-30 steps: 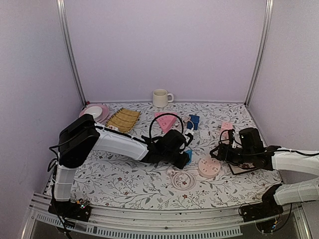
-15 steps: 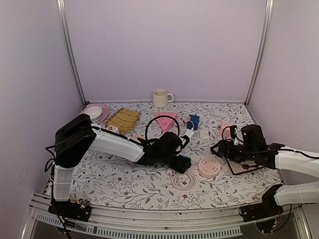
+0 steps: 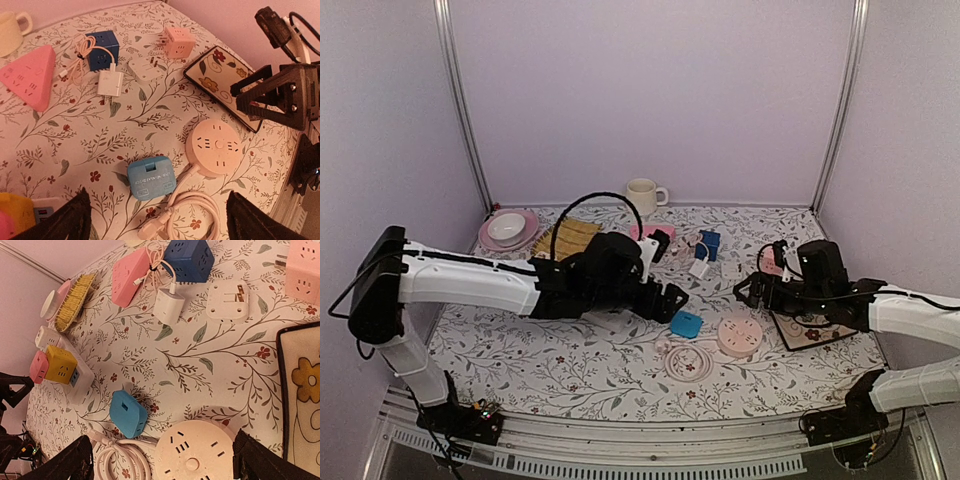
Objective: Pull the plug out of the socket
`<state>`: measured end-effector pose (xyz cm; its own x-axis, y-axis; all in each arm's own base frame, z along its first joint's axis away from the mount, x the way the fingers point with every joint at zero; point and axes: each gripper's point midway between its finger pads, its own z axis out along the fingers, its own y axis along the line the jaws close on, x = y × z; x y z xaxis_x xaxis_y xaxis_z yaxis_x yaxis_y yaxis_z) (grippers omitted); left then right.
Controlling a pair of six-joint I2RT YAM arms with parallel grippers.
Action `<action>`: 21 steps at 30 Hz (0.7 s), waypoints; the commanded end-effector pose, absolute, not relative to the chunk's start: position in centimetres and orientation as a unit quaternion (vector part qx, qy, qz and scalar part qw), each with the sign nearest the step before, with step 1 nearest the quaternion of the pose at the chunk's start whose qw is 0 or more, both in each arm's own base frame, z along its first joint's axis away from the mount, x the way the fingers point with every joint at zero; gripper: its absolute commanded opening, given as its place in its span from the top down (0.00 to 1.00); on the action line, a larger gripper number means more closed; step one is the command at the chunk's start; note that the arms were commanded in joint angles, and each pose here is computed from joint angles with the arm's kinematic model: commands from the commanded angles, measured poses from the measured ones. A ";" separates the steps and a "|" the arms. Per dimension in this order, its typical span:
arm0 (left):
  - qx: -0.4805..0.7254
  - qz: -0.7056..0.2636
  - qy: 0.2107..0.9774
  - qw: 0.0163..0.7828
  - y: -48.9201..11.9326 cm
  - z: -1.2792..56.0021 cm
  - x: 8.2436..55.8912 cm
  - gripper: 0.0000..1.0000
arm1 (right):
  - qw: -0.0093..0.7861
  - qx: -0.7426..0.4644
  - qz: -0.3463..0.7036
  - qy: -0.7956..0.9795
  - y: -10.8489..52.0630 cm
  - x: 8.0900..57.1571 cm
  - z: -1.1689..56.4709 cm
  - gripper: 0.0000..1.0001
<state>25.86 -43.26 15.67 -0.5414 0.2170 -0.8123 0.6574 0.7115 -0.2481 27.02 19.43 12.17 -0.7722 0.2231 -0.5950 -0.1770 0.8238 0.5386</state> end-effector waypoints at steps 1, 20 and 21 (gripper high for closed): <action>0.216 -0.259 0.848 0.410 -39.5 16.8 25.8 0.06 | 0.368 -0.015 0.303 0.879 21.4 28.1 14.3 0.01; -0.172 -0.347 0.848 0.362 -25.9 15.5 26.1 0.10 | 0.358 -0.037 0.321 0.876 24.3 27.8 13.8 0.01; -0.180 -0.356 0.843 0.360 -25.9 15.4 26.5 0.11 | 0.358 -0.037 0.321 0.876 24.3 27.8 13.8 0.01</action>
<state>24.88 -26.39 14.88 -0.7071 -0.3969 -0.5852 0.0530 0.7955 -0.6036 26.86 23.60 11.96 -0.7711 0.1406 -0.6210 -0.2754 0.8057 0.5244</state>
